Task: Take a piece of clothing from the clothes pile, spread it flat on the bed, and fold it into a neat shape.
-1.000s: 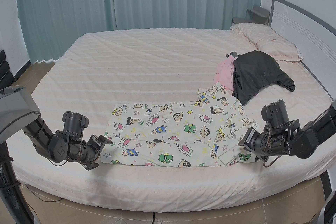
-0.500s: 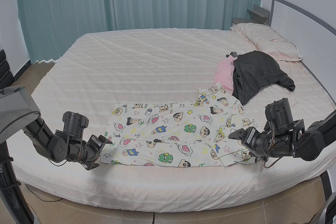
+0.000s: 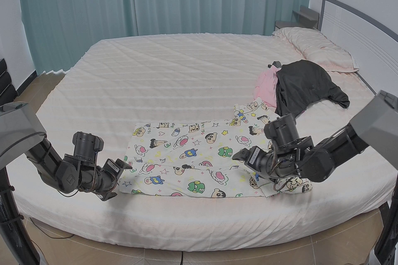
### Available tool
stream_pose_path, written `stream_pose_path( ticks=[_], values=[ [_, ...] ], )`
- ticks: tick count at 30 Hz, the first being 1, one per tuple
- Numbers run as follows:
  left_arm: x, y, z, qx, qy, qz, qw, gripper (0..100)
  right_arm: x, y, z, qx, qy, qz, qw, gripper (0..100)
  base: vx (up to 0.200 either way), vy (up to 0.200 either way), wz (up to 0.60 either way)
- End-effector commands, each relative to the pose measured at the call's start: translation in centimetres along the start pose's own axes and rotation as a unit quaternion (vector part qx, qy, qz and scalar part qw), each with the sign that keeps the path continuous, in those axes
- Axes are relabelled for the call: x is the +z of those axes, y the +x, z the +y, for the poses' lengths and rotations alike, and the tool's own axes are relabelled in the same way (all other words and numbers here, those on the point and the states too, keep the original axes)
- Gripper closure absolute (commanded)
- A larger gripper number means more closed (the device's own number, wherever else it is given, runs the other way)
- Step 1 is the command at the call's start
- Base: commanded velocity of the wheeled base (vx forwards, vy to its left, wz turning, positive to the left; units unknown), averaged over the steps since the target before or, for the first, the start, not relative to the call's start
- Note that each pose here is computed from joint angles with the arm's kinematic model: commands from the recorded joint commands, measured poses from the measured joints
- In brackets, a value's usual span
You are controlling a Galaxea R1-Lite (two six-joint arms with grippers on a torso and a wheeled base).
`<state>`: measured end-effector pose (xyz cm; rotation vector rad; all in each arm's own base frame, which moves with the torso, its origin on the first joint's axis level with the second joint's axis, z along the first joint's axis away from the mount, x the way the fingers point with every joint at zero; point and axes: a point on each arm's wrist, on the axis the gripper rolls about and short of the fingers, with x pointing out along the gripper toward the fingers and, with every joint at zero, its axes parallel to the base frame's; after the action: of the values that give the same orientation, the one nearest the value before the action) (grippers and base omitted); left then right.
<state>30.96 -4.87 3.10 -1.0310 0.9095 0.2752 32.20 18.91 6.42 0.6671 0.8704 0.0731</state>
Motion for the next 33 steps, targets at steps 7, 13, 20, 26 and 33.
stream_pose_path(
  ticks=[7, 13, 20, 26, 33],
  values=[
    [0.0, -0.3, 0.1, -0.008, 0.000, -0.006, 0.9999, 0, -1.2, 7.7, 0.6, -0.026, -0.014, 0.024, 0.9993, 0, 0.000, 0.000, 0.00],
    [0.0, -0.2, 0.2, -0.008, -0.001, -0.006, 1.0000, 0, -0.7, 8.6, 1.1, -0.016, -0.011, 0.013, 0.9997, 0, 0.000, 0.000, 0.00],
    [0.0, -0.2, 0.2, -0.008, 0.000, -0.006, 1.0000, 0, 0.2, 8.6, 1.9, -0.001, -0.010, -0.003, 0.9999, 0, 0.000, 0.000, 0.00],
    [0.0, -0.2, 0.2, -0.008, 0.002, -0.006, 1.0000, 0, 0.6, 7.4, 2.7, 0.012, -0.013, -0.009, 0.9998, 0, 0.000, 0.000, 0.00],
    [0.2, -0.8, -0.1, -0.014, 0.009, -0.015, 0.9997, 0, -0.1, 3.6, 3.6, 0.023, -0.041, -0.003, 0.9989, 0, 0.000, 0.000, 0.00]
  ],
)
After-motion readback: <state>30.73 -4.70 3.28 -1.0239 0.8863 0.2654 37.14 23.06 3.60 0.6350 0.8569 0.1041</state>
